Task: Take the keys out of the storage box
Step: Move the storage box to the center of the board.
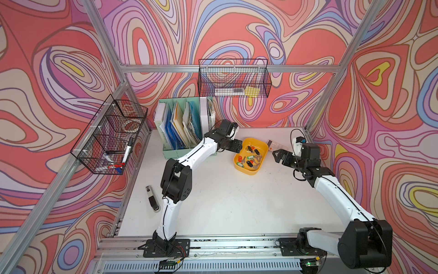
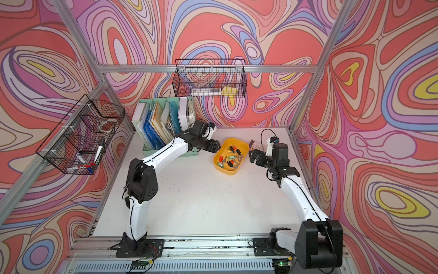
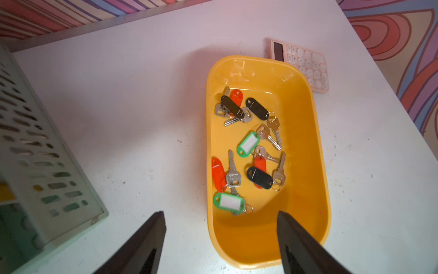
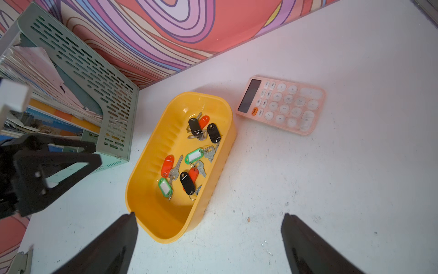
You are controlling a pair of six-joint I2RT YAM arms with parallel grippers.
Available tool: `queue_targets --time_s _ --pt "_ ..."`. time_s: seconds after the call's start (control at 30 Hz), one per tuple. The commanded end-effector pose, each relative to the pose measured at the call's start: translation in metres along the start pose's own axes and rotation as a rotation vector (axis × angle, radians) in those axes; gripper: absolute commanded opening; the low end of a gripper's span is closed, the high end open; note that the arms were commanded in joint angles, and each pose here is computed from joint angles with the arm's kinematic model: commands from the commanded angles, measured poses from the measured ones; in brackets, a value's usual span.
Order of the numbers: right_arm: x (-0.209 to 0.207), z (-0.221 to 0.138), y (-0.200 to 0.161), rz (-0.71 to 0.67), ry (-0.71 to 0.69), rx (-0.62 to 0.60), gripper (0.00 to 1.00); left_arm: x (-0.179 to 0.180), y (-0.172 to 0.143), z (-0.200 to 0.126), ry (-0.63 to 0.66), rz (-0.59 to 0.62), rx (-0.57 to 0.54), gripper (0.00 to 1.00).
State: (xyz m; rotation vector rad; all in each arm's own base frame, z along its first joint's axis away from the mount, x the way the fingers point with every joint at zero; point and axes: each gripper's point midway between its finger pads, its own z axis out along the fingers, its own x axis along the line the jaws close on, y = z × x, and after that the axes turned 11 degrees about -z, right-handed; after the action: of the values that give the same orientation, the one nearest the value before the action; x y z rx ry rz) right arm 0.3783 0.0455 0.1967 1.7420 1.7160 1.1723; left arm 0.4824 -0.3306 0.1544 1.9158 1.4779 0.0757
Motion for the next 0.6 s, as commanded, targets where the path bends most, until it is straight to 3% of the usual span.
queue_targets --time_s 0.0,0.33,0.57 --pt "0.004 -0.002 -0.001 0.008 0.019 0.009 0.98 0.003 -0.021 0.02 0.019 -0.006 0.118 0.76" --pt "-0.006 0.001 -0.007 -0.011 -0.028 0.045 0.98 0.007 -0.027 0.065 0.008 -0.019 0.179 0.62" --pt "-0.008 0.009 -0.008 -0.014 -0.032 0.059 0.98 0.02 -0.029 0.075 0.068 -0.01 0.174 0.36"
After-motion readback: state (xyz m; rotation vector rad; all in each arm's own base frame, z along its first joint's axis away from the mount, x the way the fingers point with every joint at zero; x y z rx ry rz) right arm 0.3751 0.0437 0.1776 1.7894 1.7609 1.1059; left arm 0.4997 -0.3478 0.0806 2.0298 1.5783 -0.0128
